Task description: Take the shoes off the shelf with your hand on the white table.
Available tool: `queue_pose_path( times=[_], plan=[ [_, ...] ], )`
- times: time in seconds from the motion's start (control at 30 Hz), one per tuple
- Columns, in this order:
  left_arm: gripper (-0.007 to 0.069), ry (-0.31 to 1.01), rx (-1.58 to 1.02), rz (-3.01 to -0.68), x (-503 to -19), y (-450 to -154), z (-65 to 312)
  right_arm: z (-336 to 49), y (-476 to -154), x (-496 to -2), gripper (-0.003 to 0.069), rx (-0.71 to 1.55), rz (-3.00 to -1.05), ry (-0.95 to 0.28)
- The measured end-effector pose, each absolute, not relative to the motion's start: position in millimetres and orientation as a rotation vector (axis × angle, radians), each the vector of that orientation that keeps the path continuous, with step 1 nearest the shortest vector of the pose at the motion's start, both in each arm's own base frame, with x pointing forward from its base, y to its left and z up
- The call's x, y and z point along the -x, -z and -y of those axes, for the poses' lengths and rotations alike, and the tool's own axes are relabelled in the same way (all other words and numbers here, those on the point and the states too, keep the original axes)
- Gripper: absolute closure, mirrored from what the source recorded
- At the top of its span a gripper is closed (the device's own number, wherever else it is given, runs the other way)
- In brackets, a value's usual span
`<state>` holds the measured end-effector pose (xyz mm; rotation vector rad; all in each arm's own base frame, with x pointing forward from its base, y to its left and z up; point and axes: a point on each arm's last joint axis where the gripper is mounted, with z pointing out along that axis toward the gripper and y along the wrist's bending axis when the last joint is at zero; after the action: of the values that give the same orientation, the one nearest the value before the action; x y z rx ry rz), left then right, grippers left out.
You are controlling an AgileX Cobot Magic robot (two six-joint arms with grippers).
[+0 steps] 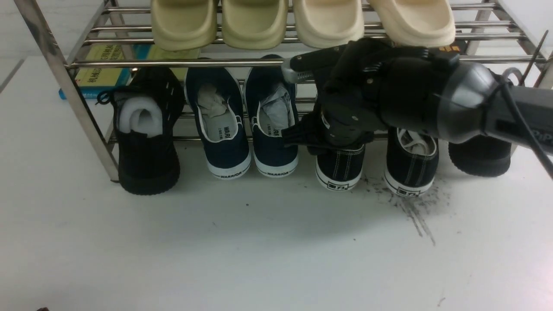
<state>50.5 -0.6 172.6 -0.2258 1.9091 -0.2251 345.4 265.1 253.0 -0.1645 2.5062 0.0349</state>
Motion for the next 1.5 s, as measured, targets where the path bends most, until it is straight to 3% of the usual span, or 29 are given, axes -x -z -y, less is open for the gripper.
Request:
queue_pose_path(
  times=[0.13,0.17,0.2,0.23,0.37,0.73,0.97,1.1,1.3,1.5],
  plan=[
    [0.0384,0.225,0.226,-1.909,-50,-173,1,-267,-251,-345,0.0477,0.172,-2.507,-0.043],
    [0.0384,0.225,0.226,-1.909,-50,-173,1,-267,-253,-344,0.0575,0.191,-2.508,-0.046],
    [0.0384,0.225,0.226,-1.909,-50,-173,1,-267,-254,-344,0.0587,0.190,-2.508,-0.049],
    [0.0384,0.225,0.226,-1.909,-50,-173,1,-266,-259,-341,0.0651,0.210,-2.512,-0.047],
    [0.0384,0.225,0.226,-1.909,-50,-173,1,-257,-282,-328,0.0657,0.255,-2.537,-0.053],
    [0.0384,0.225,0.226,-1.909,-50,-173,1,-218,-368,-252,0.0657,0.421,-2.691,-0.242],
    [0.0384,0.225,0.226,-1.909,-50,-173,1,-232,-395,-201,0.0656,0.594,-2.606,-0.295],
    [0.0384,0.225,0.226,-1.909,-50,-173,1,-259,-386,-157,0.0655,0.727,-2.597,-0.299],
    [0.0384,0.225,0.226,-1.909,-50,-173,1,-280,-352,-105,0.0652,0.740,-2.680,-0.274],
    [0.0384,0.225,0.226,-1.909,-50,-173,1,-279,-334,-96,0.0648,0.664,-2.728,-0.207]
  ],
)
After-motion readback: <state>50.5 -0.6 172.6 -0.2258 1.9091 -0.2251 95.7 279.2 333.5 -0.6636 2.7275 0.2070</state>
